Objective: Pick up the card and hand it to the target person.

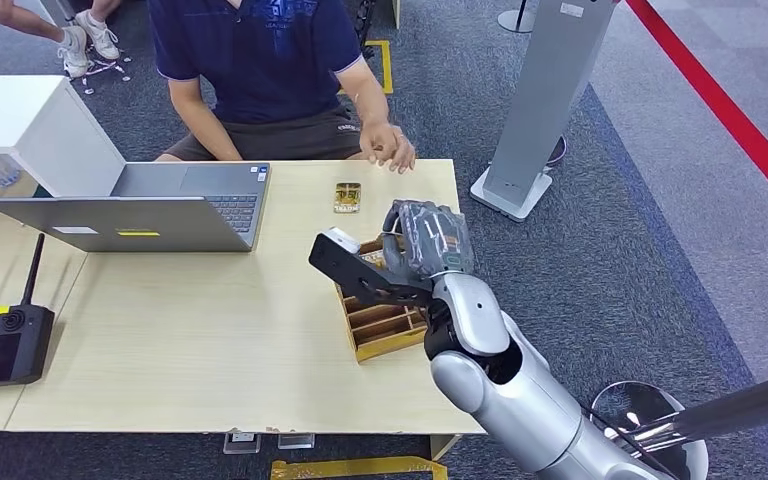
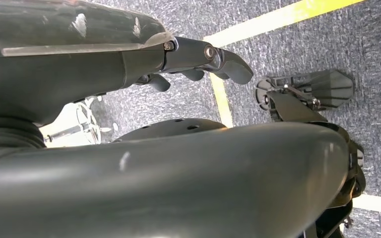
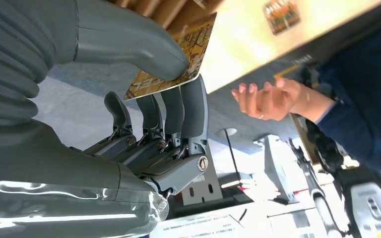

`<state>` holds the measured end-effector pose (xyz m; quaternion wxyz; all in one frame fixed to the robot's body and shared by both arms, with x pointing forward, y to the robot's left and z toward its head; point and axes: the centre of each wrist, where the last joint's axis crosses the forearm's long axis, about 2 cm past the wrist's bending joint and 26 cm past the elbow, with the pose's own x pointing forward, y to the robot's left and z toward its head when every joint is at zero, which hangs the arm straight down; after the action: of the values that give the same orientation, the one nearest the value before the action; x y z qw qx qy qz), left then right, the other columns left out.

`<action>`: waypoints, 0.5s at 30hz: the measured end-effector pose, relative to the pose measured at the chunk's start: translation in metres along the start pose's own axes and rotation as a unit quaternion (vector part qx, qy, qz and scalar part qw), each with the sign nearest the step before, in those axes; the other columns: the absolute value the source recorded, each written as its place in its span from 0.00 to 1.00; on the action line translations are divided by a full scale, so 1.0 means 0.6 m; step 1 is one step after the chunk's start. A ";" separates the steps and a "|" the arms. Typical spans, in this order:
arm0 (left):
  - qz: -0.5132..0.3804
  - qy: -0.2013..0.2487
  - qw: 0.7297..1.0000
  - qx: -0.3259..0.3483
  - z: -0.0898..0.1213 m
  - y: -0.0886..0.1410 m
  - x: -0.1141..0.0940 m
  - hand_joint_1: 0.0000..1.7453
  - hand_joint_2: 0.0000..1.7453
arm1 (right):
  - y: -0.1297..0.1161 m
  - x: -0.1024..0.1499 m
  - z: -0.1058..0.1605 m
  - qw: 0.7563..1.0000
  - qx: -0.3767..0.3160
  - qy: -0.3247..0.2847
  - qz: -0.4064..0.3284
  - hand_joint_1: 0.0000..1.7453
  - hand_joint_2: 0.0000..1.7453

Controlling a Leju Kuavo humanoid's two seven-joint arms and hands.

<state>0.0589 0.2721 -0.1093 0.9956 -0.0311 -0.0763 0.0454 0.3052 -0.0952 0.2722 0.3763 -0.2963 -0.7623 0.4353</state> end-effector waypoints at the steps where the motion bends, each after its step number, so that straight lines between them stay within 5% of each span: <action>1: 0.000 0.000 1.000 0.000 0.000 0.000 0.000 0.00 0.00 | -0.006 0.000 -0.003 1.000 -0.009 -0.007 -0.005 0.76 1.00; 7: -0.004 0.000 1.000 -0.001 0.000 0.000 0.002 0.00 0.00 | -0.023 -0.009 -0.042 0.998 -0.032 -0.034 -0.033 0.76 1.00; 15: -0.012 0.001 1.000 -0.006 0.000 -0.001 0.004 0.00 0.00 | 0.017 -0.023 -0.107 0.998 -0.025 -0.042 -0.040 0.76 1.00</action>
<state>0.0611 0.2718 -0.1090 0.9959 -0.0357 -0.0763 0.0326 0.3672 -0.0733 0.2800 0.3540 -0.2562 -0.7992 0.4128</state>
